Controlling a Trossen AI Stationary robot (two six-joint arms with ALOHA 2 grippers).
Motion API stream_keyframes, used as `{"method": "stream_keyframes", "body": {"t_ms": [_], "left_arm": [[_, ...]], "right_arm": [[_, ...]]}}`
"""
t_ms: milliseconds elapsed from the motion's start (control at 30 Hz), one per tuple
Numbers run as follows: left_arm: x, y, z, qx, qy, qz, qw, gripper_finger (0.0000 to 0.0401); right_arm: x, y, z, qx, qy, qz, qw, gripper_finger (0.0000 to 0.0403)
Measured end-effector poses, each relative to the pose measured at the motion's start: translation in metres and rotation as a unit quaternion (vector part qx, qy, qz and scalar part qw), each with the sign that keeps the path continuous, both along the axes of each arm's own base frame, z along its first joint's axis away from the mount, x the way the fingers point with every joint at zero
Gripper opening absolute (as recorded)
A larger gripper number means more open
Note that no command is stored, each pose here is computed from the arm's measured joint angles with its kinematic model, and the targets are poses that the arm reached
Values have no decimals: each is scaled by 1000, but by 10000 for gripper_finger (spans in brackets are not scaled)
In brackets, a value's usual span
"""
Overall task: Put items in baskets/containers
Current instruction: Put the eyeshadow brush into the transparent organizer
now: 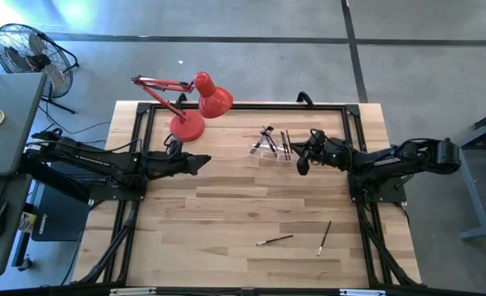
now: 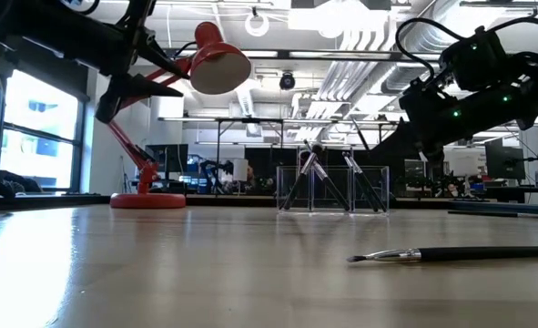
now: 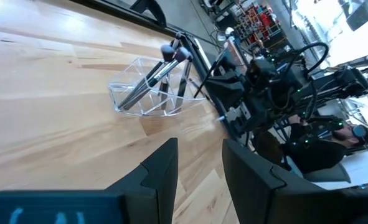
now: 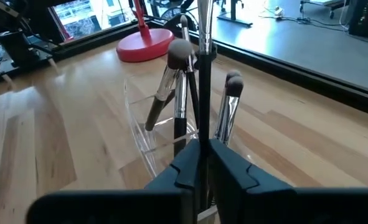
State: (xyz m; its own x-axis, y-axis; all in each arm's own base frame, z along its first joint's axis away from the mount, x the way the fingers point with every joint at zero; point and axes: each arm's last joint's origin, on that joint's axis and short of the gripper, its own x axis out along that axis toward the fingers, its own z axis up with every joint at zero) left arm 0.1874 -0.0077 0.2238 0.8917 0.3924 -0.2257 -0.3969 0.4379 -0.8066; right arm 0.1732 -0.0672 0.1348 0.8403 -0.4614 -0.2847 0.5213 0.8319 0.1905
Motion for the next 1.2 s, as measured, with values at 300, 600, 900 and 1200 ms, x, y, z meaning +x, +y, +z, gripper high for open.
{"method": "stream_keyframes", "body": {"t_ms": [300, 600, 900, 1200], "left_arm": [[0, 0, 0, 0, -2, -5, 1000, 124], [1, -1, 2, 16, 0, -24, 1000, 124], [1, -1, 2, 40, 10, -35, 999, 124], [1, -1, 1, 86, 32, -43, 995, 124]], "right_arm": [[0, 1, 3, 7, -18, 9, 1000, 106], [11, -3, 49, -5, -64, 15, 998, 92], [22, -11, 124, 63, 171, -112, 977, 4], [29, -23, 147, 188, 293, -134, 928, 38]]}}
